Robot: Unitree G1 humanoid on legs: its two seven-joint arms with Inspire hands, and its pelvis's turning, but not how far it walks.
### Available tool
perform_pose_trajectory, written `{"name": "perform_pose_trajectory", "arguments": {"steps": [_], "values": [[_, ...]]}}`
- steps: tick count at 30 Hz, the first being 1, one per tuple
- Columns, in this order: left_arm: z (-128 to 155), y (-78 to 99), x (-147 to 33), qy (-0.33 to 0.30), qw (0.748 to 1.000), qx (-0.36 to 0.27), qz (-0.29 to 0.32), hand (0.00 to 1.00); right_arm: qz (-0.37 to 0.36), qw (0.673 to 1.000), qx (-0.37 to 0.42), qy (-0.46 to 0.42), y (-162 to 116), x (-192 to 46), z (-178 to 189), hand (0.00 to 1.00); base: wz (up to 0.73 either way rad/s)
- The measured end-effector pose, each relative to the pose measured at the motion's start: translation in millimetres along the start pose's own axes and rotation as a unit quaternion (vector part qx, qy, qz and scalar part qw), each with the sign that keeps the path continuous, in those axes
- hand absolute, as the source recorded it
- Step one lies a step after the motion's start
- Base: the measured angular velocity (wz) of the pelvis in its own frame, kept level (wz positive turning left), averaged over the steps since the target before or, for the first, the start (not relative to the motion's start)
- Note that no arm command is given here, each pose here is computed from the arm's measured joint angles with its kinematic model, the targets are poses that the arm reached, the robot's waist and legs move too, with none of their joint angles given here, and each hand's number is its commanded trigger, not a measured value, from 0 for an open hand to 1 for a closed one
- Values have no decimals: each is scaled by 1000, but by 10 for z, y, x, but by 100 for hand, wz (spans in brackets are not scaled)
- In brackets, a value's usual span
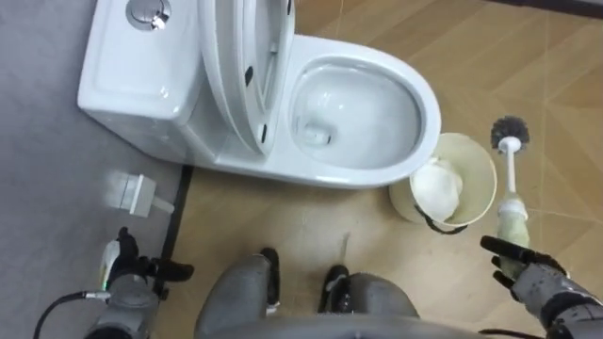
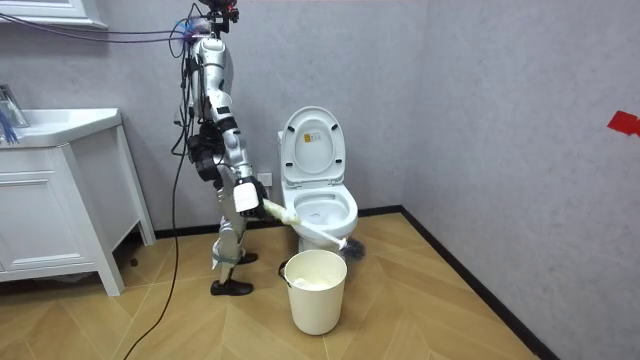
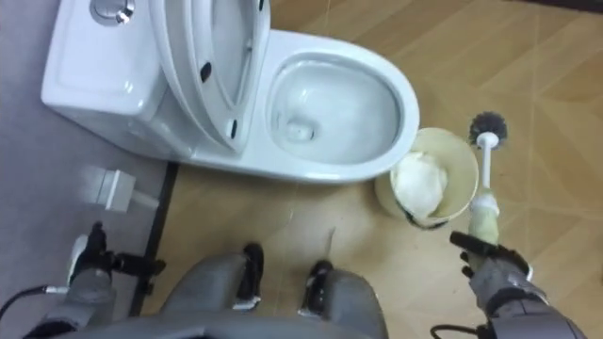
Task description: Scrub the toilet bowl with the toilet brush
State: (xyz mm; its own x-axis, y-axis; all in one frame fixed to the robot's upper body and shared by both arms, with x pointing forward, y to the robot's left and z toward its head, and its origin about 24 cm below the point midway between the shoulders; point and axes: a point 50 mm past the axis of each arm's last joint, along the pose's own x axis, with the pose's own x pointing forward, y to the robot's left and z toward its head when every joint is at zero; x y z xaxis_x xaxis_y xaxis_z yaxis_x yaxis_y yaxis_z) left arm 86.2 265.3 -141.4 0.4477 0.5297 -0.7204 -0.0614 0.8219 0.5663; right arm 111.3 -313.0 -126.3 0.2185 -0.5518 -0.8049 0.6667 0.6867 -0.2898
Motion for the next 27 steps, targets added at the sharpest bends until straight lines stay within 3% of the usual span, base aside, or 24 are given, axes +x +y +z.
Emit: {"name": "perform_pose_trajectory", "arguments": {"steps": [5, 9, 20, 27], "values": [[-207, 51, -103, 4, 1000, -9, 7, 0, 11, 999, -34, -15, 23, -44, -143, 100, 0], [-204, 113, -150, -26, 999, 14, 17, 0, 31, 996, -72, -36, 103, -92, -216, 100, 10], [350, 140, -291, -174, 982, -3, 69, 0, 70, 975, -183, -101, 226, -184, -265, 100, 13], [618, 345, -567, -280, 952, -19, 125, 0, 76, 964, -221, -127, 214, -209, -315, 100, 23]]}}
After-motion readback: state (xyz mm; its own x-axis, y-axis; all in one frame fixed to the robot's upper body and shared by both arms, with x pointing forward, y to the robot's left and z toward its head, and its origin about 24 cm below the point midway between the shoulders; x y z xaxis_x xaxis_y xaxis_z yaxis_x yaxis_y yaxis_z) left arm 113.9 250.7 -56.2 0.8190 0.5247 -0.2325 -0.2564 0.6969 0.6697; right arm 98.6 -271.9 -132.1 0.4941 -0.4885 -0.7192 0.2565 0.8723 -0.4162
